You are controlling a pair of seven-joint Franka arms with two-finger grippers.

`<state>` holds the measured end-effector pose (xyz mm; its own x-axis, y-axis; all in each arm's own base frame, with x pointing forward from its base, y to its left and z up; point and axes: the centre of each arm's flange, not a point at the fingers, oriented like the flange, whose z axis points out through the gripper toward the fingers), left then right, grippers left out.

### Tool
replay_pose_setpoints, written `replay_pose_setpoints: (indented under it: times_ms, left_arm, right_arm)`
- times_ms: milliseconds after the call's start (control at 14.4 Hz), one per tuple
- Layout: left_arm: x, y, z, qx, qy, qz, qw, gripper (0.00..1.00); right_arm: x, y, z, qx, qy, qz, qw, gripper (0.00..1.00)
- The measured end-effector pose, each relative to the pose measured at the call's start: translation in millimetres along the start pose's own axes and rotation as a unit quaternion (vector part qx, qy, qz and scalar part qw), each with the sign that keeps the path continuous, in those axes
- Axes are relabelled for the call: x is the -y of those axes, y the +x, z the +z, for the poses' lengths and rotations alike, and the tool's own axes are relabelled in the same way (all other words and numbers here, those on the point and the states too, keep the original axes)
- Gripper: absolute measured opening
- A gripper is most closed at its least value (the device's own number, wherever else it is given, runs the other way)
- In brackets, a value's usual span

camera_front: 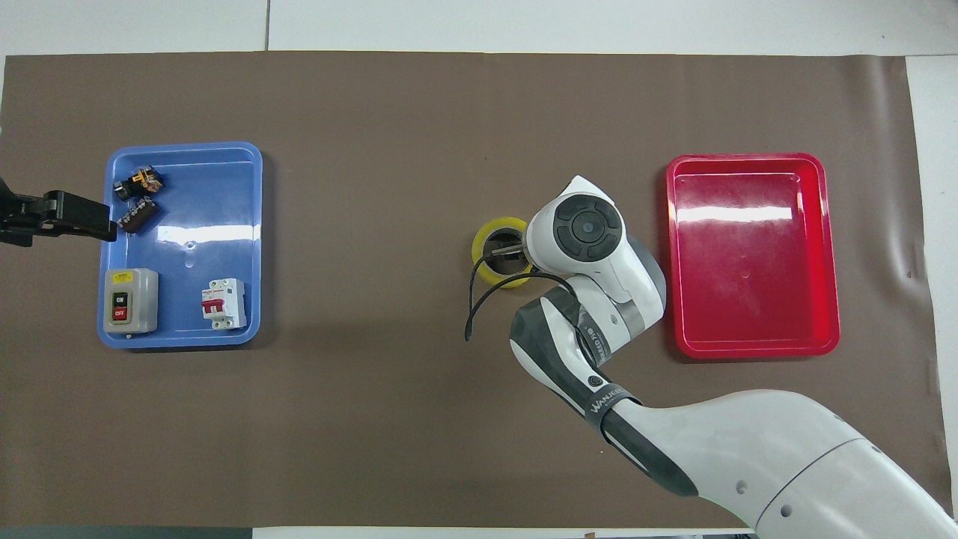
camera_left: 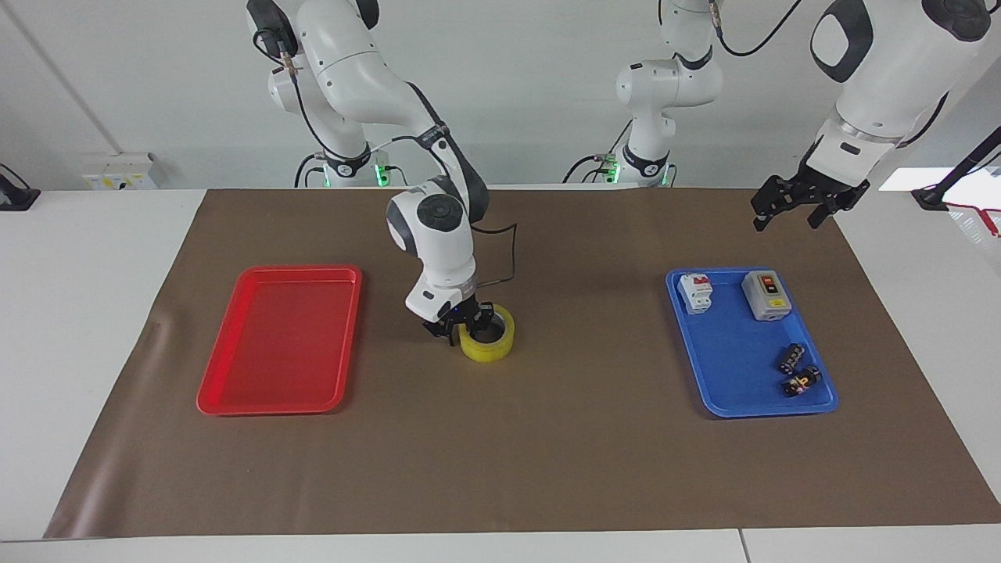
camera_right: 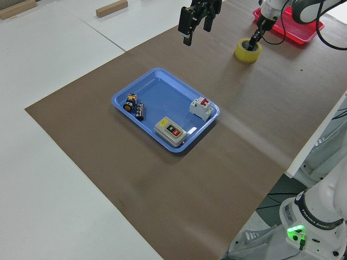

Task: Place and move tape with both arms
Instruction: 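Carry the yellow tape with the right gripper into the red tray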

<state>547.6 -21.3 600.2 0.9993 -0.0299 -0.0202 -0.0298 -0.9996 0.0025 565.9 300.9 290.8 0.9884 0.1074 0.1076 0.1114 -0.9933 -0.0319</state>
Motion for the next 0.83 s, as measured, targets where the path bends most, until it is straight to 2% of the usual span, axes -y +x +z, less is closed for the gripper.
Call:
replay_pose_setpoints:
  times_ms: [69,278,486,624,833]
  left_arm:
    - [0.0,0.0,0.0,0.0,0.0,0.0,1.0,1.0]
    - [0.0,0.0,0.0,0.0,0.0,0.0,1.0,1.0]
    - [0.0,0.0,0.0,0.0,0.0,0.0,1.0,1.0]
    - [0.0,0.0,0.0,0.0,0.0,0.0,1.0,1.0]
    - [0.0,0.0,0.0,0.0,0.0,0.0,1.0,1.0]
  right_arm:
    - [-1.6,0.6,-0.3,0.0,-0.001,0.001,1.0,0.22]
    - [-6.2,6.8,-9.0,0.015,-0.011,0.006,1.0,0.22]
    - [-27.5,28.8,-48.8,0.019,-0.022,0.028,0.999,0.22]
    - [-76.5,45.5,-92.5,0.012,-0.031,0.058,0.998,0.22]
    - [-173.1,53.2,-135.7,0.016,-0.045,0.044,0.998,0.22]
